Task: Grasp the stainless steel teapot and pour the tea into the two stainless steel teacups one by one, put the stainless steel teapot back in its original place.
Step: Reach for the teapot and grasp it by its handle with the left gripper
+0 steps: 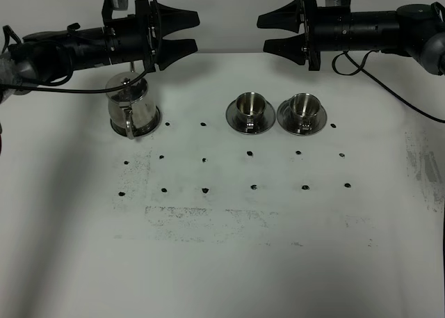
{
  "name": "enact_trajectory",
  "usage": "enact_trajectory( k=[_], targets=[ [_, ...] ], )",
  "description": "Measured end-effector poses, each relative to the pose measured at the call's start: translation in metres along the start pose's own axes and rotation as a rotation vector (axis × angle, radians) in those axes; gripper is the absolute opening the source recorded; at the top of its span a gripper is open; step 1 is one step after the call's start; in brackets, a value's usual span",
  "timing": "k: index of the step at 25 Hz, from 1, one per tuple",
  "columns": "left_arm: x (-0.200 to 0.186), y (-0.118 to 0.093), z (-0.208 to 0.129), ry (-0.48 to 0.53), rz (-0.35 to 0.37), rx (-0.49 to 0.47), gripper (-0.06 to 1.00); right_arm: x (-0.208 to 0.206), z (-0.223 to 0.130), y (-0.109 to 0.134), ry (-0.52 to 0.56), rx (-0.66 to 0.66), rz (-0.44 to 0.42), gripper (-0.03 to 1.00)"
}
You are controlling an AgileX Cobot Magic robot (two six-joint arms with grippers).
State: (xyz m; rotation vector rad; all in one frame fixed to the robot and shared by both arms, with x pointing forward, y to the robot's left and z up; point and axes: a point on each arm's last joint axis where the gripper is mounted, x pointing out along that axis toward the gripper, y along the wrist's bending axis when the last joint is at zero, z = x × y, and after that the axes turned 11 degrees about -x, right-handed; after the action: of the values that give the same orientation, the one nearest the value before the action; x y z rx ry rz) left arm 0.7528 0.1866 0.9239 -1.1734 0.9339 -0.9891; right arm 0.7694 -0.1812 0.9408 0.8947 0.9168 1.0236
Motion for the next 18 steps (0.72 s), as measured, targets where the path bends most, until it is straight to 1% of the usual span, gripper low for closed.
enact_trajectory(
  k=[6,8,10,11,12,13,15,16,17,18],
  targets=[
    [0.0,-0.001,0.0,0.007,-0.007,0.001,0.64,0.0,0.0,0.001,-0.001,-0.002,0.001,0.55],
    [0.0,-0.009,0.002,0.024,-0.023,0.037,0.64,-0.001,0.005,0.006,-0.009,-0.038,0.01,0.55],
    [0.001,-0.029,0.007,0.049,-0.039,0.105,0.64,-0.004,0.016,0.025,-0.03,-0.14,0.022,0.54],
    [0.0,-0.044,0.01,0.059,-0.028,0.153,0.63,-0.006,0.022,0.036,-0.036,-0.214,0.013,0.53],
    [-0.001,-0.063,0.014,0.065,-0.01,0.22,0.62,-0.01,0.029,0.054,-0.039,-0.321,-0.007,0.52],
    [-0.003,-0.079,0.016,0.078,0.041,0.295,0.6,-0.015,0.035,0.073,-0.041,-0.433,-0.036,0.51],
    [-0.011,-0.119,0.02,0.093,0.188,0.474,0.57,-0.026,0.043,0.103,-0.024,-0.628,-0.152,0.49],
    [-0.015,-0.136,0.02,0.091,0.254,0.537,0.56,-0.031,0.045,0.115,-0.016,-0.697,-0.214,0.48],
    [-0.02,-0.143,0.02,0.094,0.336,0.571,0.55,-0.034,0.046,0.121,-0.008,-0.726,-0.262,0.48],
    [-0.025,-0.148,0.02,0.1,0.413,0.597,0.54,-0.036,0.046,0.122,0.004,-0.73,-0.313,0.47]
  ],
)
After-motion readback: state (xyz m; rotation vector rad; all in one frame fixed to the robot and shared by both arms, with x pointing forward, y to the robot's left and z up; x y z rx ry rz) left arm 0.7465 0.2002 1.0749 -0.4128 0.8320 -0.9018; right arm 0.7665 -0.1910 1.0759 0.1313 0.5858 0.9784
